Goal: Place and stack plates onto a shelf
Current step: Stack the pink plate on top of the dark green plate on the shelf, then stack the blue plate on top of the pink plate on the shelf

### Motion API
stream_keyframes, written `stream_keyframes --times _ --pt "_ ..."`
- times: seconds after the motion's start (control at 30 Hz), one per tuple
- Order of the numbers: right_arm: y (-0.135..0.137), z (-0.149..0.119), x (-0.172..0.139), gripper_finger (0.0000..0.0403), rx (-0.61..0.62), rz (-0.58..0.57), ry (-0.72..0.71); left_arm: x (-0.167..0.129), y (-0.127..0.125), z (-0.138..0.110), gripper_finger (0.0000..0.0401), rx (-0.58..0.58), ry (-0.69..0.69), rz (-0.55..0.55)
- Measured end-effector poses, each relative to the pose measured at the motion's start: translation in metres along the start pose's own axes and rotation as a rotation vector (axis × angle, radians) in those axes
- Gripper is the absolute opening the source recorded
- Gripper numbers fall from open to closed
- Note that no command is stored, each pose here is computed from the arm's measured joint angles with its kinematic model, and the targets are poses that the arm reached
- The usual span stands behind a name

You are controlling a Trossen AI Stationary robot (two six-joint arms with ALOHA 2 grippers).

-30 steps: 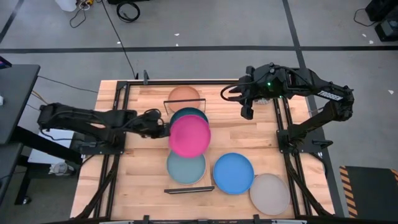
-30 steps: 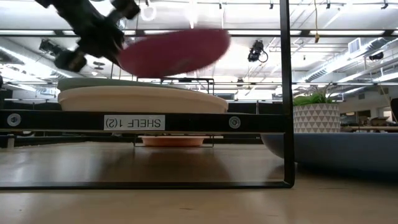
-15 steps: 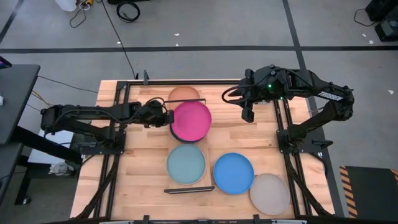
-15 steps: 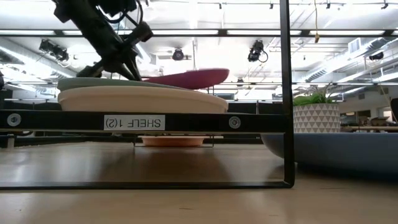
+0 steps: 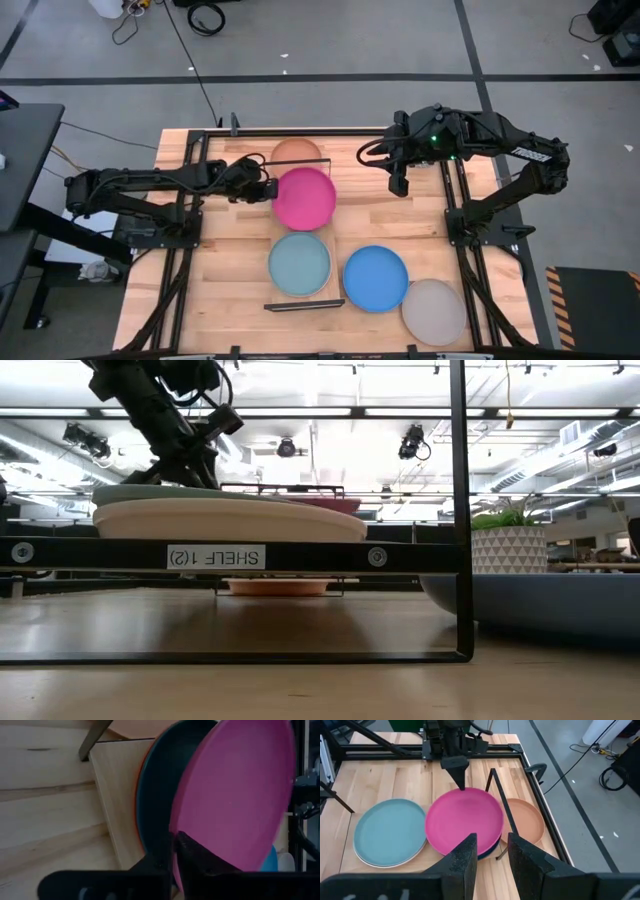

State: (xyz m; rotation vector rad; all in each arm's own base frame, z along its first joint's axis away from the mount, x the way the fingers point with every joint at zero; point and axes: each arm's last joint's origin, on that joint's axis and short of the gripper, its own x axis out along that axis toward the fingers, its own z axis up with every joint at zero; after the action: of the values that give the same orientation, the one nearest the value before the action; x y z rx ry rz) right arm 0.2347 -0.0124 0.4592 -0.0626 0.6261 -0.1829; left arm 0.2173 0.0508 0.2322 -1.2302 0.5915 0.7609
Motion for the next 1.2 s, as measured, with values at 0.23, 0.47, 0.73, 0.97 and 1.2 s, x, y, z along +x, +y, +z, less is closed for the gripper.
stream_keyframes --times 0.23,0.47,0.73,0.97,1.2 --pt "-0.001 0.0 0.0 0.0114 -0.006 -0.02 0.001 0.0 0.0 0.001 0.0047 0.001 -0.022 0.006" --pt "-0.001 0.0 0.0 0.0114 -0.006 -0.027 0.001 0.0 0.0 0.001 0.0091 0.049 -0.025 0.005" --pt "-0.001 -0.006 0.0 0.0115 -0.016 -0.025 0.059 -0.006 -0.002 -0.001 0.0094 0.158 0.001 -0.038" --pt "0.003 -0.02 0.014 0.0114 -0.003 0.039 0.164 -0.017 -0.017 0.0 0.0082 0.296 -0.072 -0.205" --pt "0.017 -0.058 0.058 0.0115 0.148 0.189 0.345 -0.043 -0.056 -0.003 0.008 0.528 -0.292 -0.611"
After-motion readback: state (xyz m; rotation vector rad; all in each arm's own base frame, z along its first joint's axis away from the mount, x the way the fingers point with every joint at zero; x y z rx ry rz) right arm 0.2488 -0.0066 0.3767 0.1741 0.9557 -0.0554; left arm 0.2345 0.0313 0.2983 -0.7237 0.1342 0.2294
